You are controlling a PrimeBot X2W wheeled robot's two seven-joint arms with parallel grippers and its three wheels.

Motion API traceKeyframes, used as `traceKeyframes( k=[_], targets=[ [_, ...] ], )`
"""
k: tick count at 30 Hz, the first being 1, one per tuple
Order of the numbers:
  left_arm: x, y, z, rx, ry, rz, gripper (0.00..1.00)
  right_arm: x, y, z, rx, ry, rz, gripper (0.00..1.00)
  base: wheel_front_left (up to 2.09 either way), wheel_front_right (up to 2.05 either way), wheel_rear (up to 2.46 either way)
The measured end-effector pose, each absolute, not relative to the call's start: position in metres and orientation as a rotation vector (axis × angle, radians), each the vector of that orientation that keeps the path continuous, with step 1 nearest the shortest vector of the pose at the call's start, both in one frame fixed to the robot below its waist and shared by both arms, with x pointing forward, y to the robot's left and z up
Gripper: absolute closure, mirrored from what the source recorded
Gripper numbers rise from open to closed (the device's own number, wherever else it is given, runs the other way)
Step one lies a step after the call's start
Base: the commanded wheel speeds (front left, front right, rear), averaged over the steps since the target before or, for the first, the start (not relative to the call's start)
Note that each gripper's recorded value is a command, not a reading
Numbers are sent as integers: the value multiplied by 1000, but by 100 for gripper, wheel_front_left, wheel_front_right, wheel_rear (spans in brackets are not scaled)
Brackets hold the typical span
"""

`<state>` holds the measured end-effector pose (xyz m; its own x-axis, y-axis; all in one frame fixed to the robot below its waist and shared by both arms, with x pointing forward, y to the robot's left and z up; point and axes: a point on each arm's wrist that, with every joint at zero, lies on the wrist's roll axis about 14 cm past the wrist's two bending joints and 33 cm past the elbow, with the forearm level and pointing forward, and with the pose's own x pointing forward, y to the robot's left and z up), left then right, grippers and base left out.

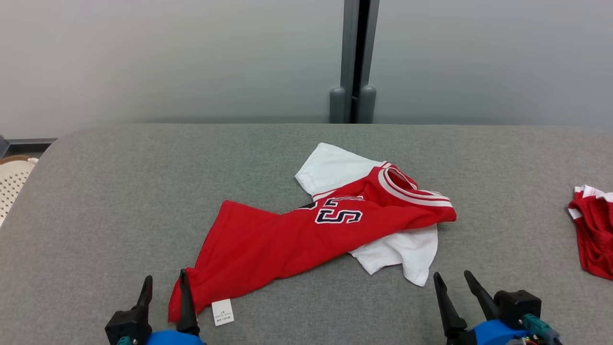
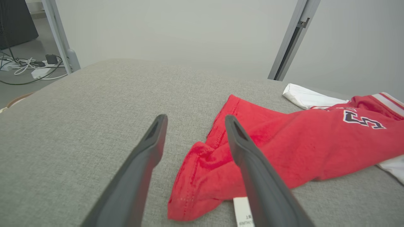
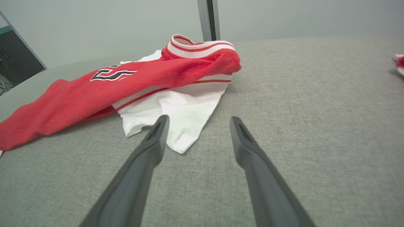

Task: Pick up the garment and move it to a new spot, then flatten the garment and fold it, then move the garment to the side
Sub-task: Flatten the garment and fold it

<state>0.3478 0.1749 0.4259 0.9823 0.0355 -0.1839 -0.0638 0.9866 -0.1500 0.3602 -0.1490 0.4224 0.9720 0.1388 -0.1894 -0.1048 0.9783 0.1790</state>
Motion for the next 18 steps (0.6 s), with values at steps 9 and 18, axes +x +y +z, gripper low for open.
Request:
traceKeyframes(
  k=[9,18],
  targets=[
    [341,176,410,-166,236,56,0,386,-138,396,188,303,138,0,0,0,0],
    [332,191,398,-165,272,105,0,386,-125,359,151,442,173,33,0,0,0]
  ],
)
